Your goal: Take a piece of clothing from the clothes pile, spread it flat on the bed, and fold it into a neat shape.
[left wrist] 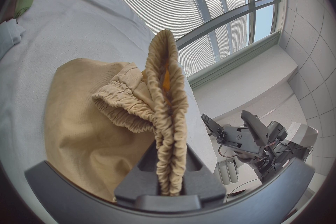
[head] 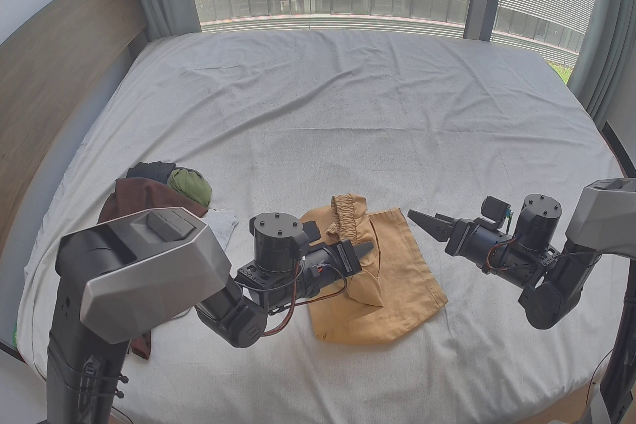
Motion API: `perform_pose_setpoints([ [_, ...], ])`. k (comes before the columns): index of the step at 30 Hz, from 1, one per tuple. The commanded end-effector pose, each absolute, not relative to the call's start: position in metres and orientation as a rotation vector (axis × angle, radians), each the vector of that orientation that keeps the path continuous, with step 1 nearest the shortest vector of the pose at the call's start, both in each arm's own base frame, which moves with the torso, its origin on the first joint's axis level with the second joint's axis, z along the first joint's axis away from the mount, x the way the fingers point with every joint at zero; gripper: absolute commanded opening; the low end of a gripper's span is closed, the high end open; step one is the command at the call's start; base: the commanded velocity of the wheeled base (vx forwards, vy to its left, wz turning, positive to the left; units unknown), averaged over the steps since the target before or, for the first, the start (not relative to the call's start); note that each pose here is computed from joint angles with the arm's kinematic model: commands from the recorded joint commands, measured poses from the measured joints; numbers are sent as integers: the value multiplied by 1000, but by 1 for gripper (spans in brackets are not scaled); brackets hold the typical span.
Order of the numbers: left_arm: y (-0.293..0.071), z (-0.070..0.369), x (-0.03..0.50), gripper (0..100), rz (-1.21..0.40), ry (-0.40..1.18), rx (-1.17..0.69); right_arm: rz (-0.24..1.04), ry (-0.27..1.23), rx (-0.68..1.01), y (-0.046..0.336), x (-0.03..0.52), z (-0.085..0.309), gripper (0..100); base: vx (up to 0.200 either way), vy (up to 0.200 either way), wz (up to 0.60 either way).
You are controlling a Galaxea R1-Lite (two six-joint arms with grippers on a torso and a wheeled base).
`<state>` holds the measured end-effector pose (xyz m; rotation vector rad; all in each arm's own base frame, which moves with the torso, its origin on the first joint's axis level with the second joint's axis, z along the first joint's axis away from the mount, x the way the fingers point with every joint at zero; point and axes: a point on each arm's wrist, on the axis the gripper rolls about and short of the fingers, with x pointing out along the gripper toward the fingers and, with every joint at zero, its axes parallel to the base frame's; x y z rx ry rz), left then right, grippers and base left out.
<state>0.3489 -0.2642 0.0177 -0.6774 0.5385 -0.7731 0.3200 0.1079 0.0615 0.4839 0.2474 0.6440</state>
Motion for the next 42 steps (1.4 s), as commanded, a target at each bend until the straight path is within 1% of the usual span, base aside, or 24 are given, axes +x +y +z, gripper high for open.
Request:
perform_pose_setpoints([
  [1,-268,13,347,0,-780,551,-673,645,246,483,108,320,62,100,0,0,0],
  [15,-283,10,348,0,-788,588,-661,641,244,484,107,321,62,100,0,0,0],
  [23,-283,9,352,0,-772,597,-659,642,230,492,102,323,66,100,0,0,0],
  [24,-283,7,351,100,-770,601,-657,641,228,492,101,323,67,100,0,0,0],
  [29,-283,5,352,100,-769,601,-651,641,228,492,101,323,67,100,0,0,0],
  [35,-283,4,350,100,-727,583,-649,641,232,492,101,323,66,100,0,0,0],
  [39,-276,0,348,100,-705,594,-643,642,240,492,102,322,64,100,0,0,0],
  [42,-263,-4,346,100,-688,580,-626,644,252,492,104,321,62,100,0,0,0],
])
